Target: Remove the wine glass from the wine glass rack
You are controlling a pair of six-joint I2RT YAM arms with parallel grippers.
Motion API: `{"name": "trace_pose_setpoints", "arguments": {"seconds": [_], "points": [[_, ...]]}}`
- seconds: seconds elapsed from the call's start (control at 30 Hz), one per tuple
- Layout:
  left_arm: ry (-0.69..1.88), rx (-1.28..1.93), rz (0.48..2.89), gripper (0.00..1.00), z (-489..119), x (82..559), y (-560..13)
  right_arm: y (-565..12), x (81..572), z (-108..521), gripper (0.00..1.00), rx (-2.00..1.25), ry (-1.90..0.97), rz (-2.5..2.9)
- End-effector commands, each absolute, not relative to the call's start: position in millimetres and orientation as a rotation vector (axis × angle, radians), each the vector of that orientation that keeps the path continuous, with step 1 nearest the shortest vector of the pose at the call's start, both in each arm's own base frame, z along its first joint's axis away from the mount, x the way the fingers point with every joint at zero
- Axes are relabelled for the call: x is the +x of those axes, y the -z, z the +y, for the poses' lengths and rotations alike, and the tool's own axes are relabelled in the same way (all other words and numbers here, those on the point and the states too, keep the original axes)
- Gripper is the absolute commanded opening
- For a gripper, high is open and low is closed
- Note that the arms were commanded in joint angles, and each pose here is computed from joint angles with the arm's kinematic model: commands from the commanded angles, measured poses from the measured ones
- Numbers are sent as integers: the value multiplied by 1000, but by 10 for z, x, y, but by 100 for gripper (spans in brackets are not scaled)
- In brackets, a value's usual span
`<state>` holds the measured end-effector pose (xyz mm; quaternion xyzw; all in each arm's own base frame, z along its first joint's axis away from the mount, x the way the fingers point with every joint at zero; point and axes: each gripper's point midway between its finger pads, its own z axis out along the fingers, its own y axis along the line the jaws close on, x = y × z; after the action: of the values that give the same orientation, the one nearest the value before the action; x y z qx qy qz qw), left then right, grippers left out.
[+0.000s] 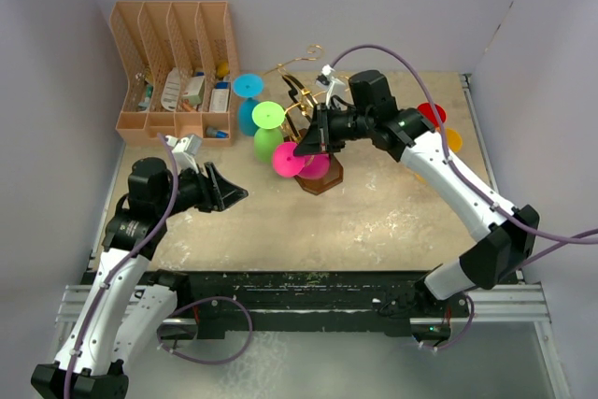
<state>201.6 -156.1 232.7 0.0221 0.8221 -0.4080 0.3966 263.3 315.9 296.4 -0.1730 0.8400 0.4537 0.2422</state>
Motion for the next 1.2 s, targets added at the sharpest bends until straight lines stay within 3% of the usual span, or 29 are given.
{"name": "trace_pose_setpoints", "arguments": {"seconds": [0.0, 0.63, 1.17], "points": [[1028, 63, 2032, 57, -1554, 2052, -2431, -3134, 2593, 3207, 0, -454, -1302, 2223], [1026, 62, 2032, 57, -1550, 2050, -2431, -3212, 2865, 2685, 0, -184, -1254, 2179], [1028, 58, 2034, 57, -1552, 2056, -2422, -3741, 3090, 2783, 0, -156, -1350, 1949]]}}
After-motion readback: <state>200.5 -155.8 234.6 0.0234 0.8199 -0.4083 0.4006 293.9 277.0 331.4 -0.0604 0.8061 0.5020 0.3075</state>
